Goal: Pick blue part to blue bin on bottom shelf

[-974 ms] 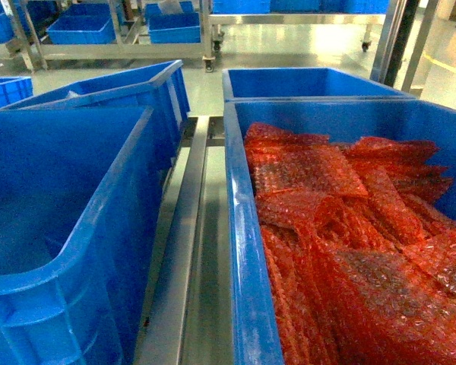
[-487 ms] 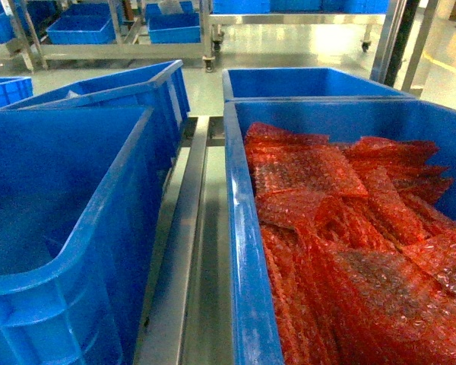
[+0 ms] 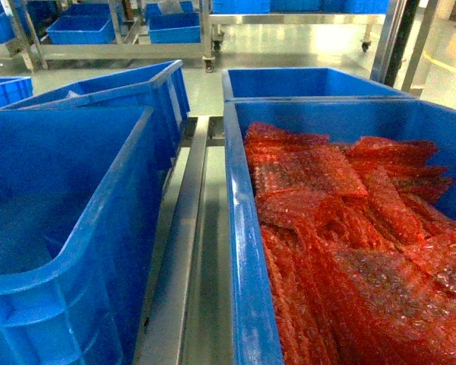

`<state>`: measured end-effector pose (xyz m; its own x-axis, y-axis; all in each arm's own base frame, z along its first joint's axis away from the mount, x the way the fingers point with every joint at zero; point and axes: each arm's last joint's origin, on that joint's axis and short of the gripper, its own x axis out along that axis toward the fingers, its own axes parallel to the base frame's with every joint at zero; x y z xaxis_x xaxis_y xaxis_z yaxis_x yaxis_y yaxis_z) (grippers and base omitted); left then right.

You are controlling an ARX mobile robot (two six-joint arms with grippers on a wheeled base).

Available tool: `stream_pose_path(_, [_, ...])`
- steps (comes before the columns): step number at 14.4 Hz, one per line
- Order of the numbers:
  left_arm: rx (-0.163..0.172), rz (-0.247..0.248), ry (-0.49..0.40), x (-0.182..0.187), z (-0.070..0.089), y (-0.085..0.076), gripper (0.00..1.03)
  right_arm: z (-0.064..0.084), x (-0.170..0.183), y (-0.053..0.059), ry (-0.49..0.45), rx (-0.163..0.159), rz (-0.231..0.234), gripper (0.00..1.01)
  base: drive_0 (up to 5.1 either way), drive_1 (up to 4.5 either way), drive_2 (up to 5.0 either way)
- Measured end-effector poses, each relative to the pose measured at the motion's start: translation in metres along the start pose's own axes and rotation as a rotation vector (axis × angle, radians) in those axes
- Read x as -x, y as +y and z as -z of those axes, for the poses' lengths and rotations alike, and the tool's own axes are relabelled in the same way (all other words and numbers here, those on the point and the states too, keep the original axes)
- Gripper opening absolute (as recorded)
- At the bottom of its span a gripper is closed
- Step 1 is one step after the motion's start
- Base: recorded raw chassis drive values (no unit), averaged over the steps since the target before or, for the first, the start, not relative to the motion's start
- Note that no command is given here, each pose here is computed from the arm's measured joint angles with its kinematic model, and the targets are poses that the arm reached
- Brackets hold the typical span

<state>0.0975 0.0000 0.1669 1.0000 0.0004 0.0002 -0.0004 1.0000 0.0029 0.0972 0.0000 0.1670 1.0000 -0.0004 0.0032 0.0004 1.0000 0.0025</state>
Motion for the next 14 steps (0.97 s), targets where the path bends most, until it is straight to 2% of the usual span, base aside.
stream_pose_path(14, [0.0,0.0,0.0,0.0,0.0,0.0,0.98,0.0,0.0,0.0,0.0,0.0,0.0,0.98,0.0,0.0,0.0])
